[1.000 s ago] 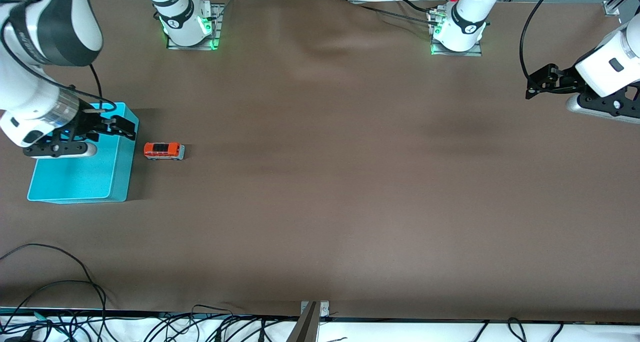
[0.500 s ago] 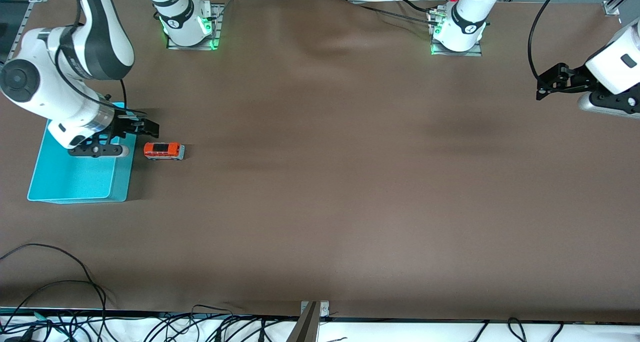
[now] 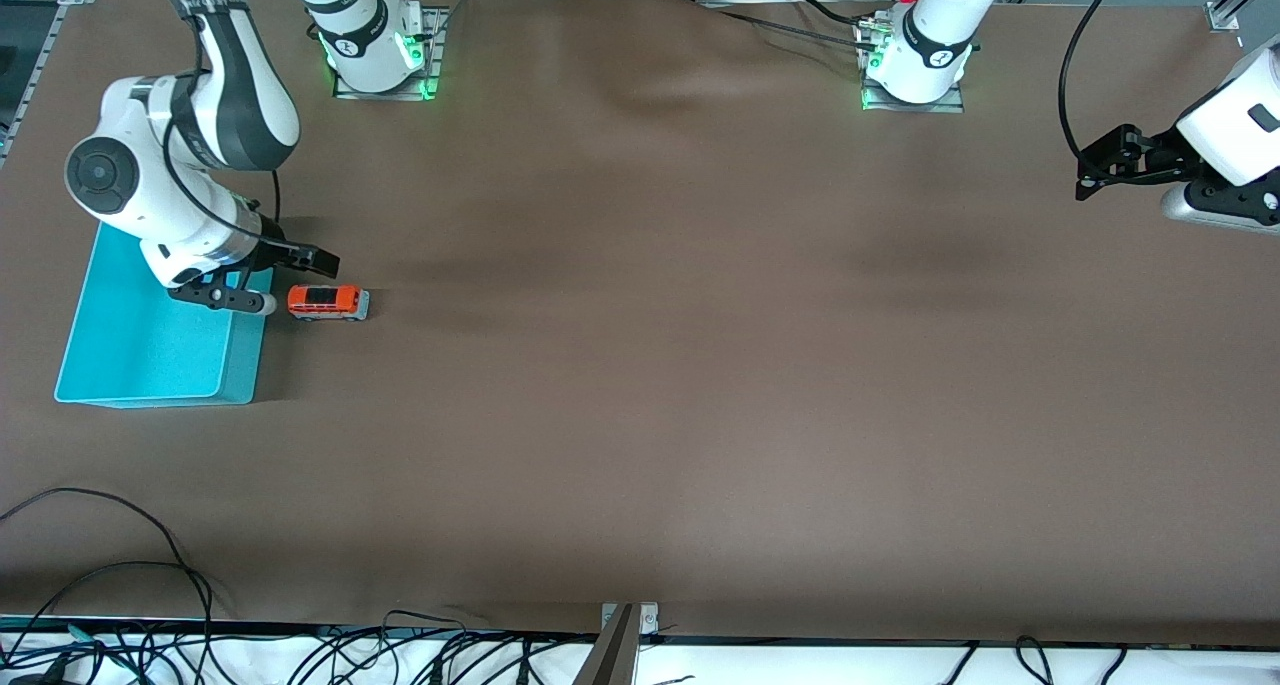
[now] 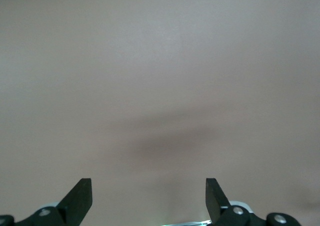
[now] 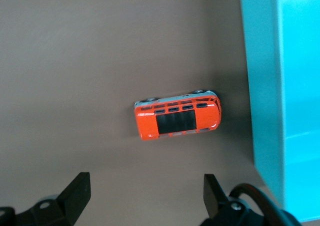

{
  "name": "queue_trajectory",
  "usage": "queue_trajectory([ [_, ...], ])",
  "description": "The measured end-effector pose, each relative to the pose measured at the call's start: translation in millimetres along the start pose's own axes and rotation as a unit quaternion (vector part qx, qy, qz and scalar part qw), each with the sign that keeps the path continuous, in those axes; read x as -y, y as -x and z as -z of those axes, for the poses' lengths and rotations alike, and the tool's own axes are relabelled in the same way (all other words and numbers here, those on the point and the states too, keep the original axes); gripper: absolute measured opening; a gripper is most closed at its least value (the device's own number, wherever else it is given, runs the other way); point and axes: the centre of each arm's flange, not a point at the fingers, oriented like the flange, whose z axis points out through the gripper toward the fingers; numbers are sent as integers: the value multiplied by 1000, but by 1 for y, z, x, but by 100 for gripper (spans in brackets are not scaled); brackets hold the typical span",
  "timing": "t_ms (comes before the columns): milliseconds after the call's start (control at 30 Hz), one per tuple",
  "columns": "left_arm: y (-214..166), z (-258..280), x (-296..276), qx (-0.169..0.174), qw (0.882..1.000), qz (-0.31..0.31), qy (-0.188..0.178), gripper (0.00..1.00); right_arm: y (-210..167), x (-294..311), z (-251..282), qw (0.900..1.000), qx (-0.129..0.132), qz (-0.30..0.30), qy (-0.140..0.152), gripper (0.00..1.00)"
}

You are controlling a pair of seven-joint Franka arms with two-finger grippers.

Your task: Wind up bus and store in blue box

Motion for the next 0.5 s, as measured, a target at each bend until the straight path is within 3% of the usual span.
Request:
queue_trajectory([
  [333, 0, 0, -1, 0, 1000, -1, 0, 100, 4, -13, -33, 996, 4, -86, -1, 100],
  [500, 0, 0, -3, 0, 1000, -3, 0, 100, 1, -27, -34, 986, 3, -164, -2, 100],
])
